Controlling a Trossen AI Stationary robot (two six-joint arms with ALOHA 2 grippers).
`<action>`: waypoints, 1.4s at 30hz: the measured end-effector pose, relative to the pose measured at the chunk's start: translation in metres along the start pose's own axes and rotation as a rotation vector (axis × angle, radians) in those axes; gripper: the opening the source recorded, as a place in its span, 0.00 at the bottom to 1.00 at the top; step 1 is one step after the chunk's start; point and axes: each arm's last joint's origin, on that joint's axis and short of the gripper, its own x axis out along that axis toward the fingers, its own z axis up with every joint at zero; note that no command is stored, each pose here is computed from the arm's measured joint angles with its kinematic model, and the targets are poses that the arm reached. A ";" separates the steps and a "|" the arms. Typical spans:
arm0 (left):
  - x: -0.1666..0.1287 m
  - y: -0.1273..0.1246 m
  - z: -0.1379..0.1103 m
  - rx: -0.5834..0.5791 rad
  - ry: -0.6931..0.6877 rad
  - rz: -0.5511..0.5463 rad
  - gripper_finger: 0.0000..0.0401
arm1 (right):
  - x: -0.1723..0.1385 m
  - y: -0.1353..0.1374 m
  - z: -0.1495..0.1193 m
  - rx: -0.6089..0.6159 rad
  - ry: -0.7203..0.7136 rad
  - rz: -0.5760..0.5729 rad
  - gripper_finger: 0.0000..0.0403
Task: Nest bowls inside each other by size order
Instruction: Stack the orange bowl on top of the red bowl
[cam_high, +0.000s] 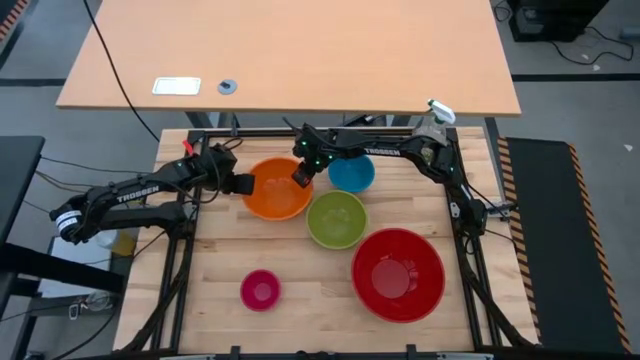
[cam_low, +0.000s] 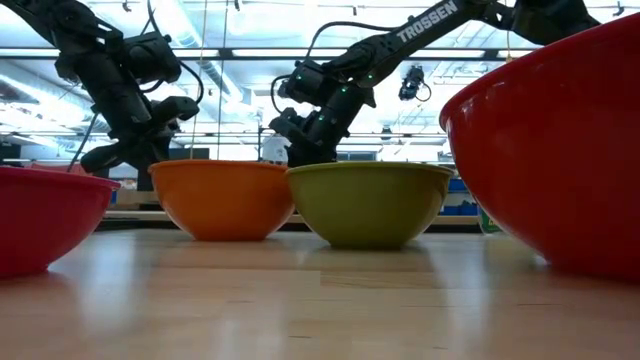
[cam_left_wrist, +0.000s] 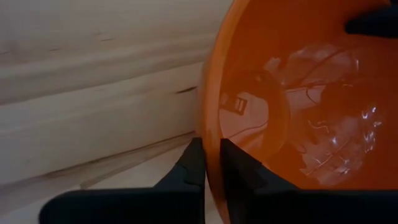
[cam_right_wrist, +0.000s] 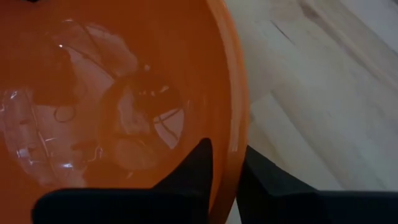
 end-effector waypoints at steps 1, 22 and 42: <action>0.000 0.000 0.000 0.000 -0.001 -0.003 0.07 | 0.000 0.000 0.000 0.000 -0.001 -0.002 0.14; -0.031 -0.037 0.027 0.004 -0.113 -0.165 0.08 | -0.068 0.020 0.029 -0.084 0.085 -0.106 0.14; -0.046 -0.118 0.045 0.156 -0.176 -0.232 0.08 | -0.183 0.053 0.011 -0.136 0.099 -0.264 0.14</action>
